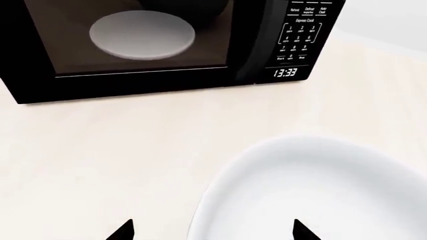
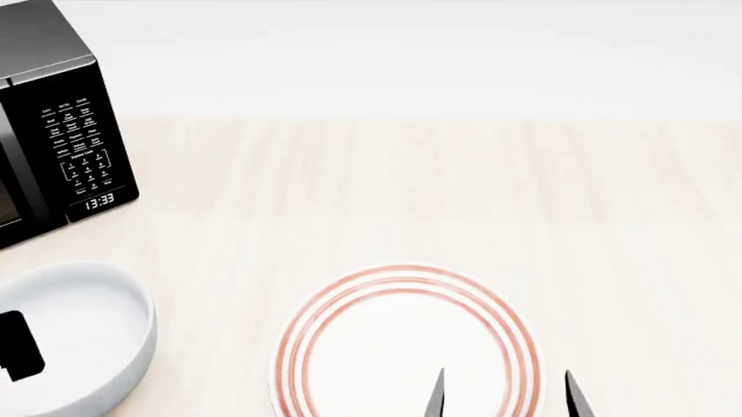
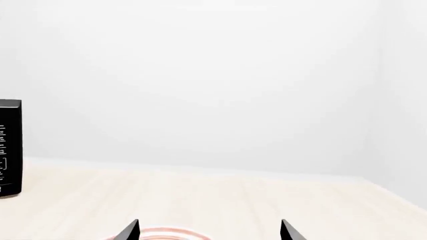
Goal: Pick up the white bowl and put it on the plate.
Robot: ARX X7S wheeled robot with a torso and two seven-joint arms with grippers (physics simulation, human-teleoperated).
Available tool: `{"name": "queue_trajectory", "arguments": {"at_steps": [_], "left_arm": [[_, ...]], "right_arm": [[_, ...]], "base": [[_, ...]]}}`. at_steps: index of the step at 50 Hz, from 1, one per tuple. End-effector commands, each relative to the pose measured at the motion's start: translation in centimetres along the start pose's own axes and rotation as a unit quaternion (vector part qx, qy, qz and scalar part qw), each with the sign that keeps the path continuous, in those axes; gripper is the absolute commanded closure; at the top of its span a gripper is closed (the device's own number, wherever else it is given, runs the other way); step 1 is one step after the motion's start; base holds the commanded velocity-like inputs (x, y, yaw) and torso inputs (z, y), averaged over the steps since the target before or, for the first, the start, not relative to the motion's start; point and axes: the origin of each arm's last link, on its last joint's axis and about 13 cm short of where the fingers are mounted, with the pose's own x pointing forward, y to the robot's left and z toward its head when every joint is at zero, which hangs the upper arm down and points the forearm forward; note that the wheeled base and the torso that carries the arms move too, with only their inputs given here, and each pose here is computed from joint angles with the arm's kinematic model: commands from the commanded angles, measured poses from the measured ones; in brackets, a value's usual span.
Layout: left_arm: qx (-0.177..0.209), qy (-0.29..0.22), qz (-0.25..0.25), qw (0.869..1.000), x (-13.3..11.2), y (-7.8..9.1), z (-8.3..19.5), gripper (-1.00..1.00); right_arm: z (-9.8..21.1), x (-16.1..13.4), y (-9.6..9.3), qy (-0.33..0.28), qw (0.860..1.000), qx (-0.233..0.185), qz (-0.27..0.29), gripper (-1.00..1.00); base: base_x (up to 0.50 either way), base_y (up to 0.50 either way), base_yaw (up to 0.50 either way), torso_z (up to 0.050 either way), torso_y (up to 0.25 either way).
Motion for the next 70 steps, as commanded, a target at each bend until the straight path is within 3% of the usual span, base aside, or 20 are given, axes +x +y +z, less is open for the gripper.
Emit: {"name": "queue_trajectory", "arguments": {"at_steps": [1, 9, 10, 41, 63, 70], "left_arm": [[-0.003, 0.002, 0.007, 1.0, 0.2, 0.3, -0.3, -1.0], [-0.003, 0.004, 0.009, 1.0, 0.3, 0.4, -0.5, -1.0], [-0.003, 0.004, 0.008, 1.0, 0.3, 0.4, -0.4, 1.0], [-0.024, -0.018, -0.007, 1.0, -0.1, -0.1, -0.3, 1.0], [-0.067, -0.08, -0.023, 0.994, -2.4, -0.8, 3.9, 1.0], [-0.057, -0.087, -0.063, 0.993, -3.4, -2.6, 4.9, 1.0]], "right_arm": [[0.0, 0.0, 0.0, 0.0, 1.0, 0.0, 0.001, -1.0], [0.0, 0.0, 0.0, 0.0, 1.0, 0.0, 0.001, -1.0], [-0.1, 0.0, 0.0, 0.0, 1.0, 0.0, 0.001, -1.0], [-0.1, 0.0, 0.1, 0.003, 1.0, 0.003, 0.003, -1.0], [-0.1, 0.0, 0.0, 0.002, 1.0, 0.001, 0.001, -1.0], [-0.2, 0.0, 0.0, 0.004, 1.0, 0.0, 0.0, -1.0]], "base": [[0.0, 0.0, 0.0, 0.0, 0.0], [0.0, 0.0, 0.0, 0.0, 0.0], [0.0, 0.0, 0.0, 0.0, 0.0], [0.0, 0.0, 0.0, 0.0, 0.0], [0.0, 0.0, 0.0, 0.0, 0.0], [0.0, 0.0, 0.0, 0.0, 0.0]]}}
